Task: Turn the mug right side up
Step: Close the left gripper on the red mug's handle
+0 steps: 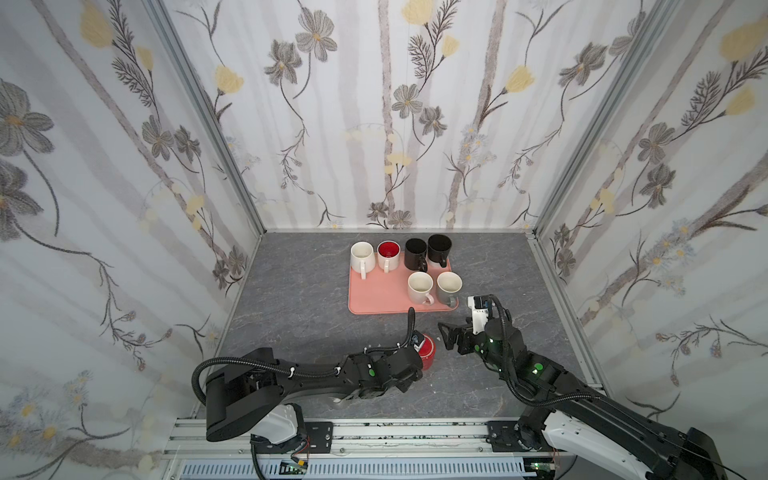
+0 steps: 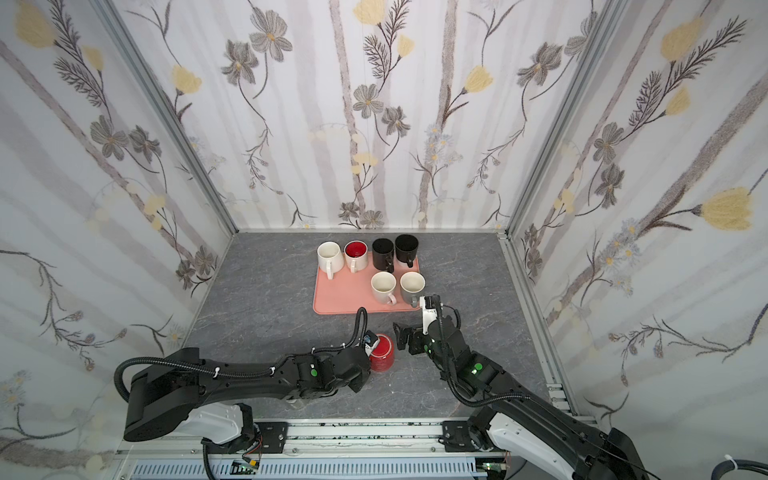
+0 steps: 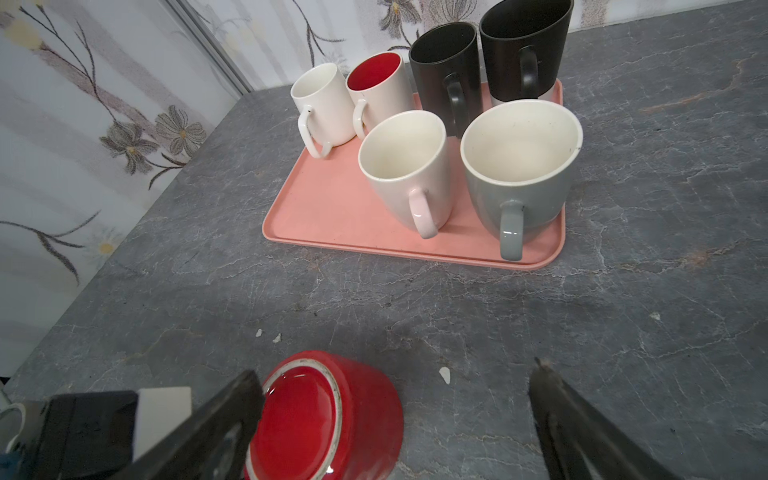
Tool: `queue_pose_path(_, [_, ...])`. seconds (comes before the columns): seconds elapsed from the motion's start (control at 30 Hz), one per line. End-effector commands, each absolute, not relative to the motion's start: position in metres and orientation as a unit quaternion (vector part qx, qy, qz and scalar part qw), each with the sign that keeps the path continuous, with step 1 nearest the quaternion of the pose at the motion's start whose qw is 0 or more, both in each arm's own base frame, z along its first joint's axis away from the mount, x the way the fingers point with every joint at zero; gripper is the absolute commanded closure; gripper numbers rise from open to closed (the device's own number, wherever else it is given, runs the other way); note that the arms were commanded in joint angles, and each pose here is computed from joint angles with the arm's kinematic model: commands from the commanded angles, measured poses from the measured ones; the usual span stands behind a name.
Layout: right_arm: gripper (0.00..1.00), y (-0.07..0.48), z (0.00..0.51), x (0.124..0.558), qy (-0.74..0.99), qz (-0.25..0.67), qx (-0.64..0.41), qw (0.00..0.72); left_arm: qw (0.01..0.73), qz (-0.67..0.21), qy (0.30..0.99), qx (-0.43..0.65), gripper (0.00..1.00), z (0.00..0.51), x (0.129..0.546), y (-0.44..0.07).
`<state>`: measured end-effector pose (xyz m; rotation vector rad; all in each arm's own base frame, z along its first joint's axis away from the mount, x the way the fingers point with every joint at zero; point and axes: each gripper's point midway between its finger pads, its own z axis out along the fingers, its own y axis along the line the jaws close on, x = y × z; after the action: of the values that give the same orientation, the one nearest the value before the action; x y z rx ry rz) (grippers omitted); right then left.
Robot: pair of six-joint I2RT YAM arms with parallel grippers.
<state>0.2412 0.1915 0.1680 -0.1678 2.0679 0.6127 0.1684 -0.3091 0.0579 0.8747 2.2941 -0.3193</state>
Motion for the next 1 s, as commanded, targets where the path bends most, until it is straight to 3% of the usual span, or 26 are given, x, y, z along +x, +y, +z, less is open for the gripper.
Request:
queue_pose_path(0.0, [0.00,0.195,0.178,0.243,0.832,0.268,-0.064,0.481,0.339,-0.104,0.872,0.336,0.84,0.059,0.172,-0.306])
queue_pose_path(0.4, [0.00,0.196,0.180,0.243,0.829,0.276,-0.063,0.482,0.359,-0.103,0.865,0.334,1.00,0.070,0.174,-0.307])
queue_pose_path(0.97, [0.00,0.196,0.211,0.243,0.793,0.312,-0.051,0.520,0.453,-0.159,0.845,0.236,1.00,0.148,0.204,-0.299])
